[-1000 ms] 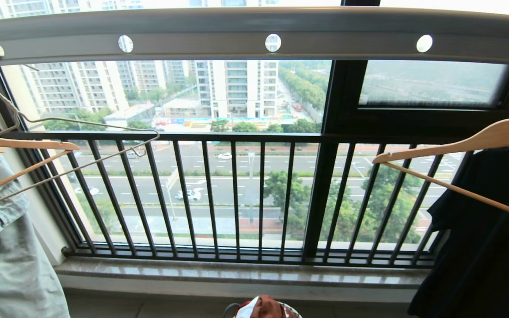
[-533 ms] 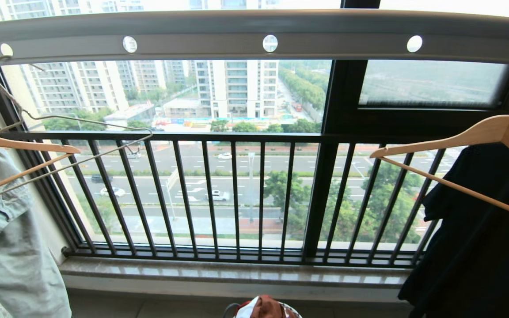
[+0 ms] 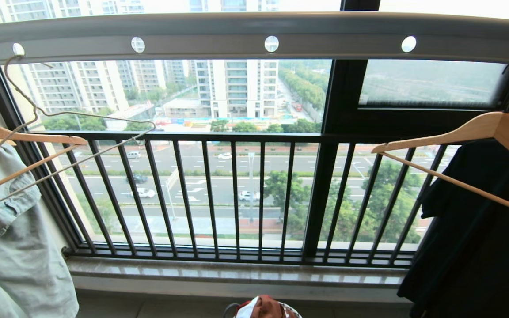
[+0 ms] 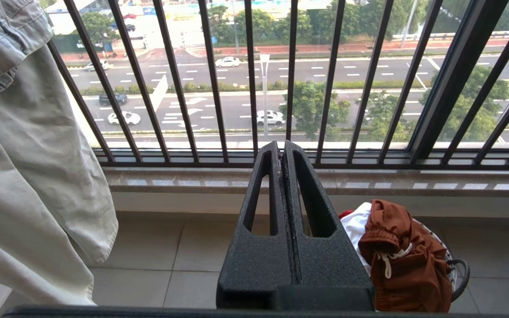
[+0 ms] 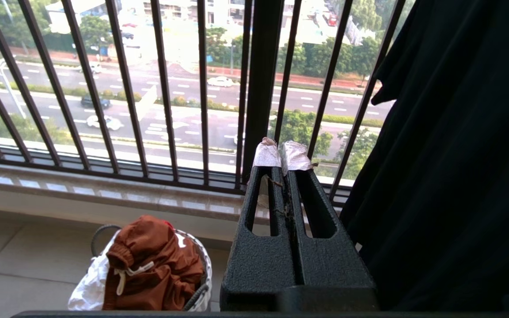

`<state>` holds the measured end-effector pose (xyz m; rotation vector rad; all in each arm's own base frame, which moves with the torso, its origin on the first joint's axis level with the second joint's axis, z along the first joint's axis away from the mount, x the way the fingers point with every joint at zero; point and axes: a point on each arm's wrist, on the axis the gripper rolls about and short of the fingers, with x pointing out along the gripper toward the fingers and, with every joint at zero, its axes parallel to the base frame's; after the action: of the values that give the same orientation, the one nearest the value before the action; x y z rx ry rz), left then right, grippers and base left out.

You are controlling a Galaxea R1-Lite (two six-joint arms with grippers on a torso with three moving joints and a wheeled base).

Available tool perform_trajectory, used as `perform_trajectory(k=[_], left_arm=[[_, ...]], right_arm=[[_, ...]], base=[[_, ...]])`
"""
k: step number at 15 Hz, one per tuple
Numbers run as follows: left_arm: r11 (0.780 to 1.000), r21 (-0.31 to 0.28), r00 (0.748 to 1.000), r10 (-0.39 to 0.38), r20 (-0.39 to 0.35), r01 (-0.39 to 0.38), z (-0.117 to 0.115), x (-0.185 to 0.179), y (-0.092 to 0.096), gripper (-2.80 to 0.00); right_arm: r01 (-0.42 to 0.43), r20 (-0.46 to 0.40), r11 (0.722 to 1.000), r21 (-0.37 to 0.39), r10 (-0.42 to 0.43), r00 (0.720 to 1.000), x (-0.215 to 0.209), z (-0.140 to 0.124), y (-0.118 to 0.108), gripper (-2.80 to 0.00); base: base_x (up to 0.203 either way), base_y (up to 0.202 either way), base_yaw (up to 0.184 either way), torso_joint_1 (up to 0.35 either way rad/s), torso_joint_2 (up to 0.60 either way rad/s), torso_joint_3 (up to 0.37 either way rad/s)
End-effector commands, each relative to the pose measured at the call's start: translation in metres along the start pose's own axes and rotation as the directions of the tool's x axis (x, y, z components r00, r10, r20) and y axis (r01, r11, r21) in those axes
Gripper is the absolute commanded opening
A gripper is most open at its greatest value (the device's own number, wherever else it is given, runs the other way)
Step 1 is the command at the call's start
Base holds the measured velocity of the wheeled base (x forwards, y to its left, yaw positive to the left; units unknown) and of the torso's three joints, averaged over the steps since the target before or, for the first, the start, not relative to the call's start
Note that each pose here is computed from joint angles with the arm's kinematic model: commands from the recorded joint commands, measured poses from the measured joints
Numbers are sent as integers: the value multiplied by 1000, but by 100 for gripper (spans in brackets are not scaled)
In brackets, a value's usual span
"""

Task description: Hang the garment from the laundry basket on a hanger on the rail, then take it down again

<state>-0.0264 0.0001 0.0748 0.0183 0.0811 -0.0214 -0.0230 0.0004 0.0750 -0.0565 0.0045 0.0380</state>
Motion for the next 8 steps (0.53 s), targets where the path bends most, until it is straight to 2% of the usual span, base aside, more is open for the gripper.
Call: perform_trajectory(k=[1,8], left_arm=[[1000,0,1000,-1,0,1,0,0,0,-280],[1000,0,1000,-1,0,1,0,0,0,-280]], right_arm=[[-1,-1,1000,0,1,1000,0,0,0,-280],[-1,-1,1000,0,1,1000,0,0,0,-280]], base=[[0,0,0,0,0,0],[0,0,0,0,0,0]])
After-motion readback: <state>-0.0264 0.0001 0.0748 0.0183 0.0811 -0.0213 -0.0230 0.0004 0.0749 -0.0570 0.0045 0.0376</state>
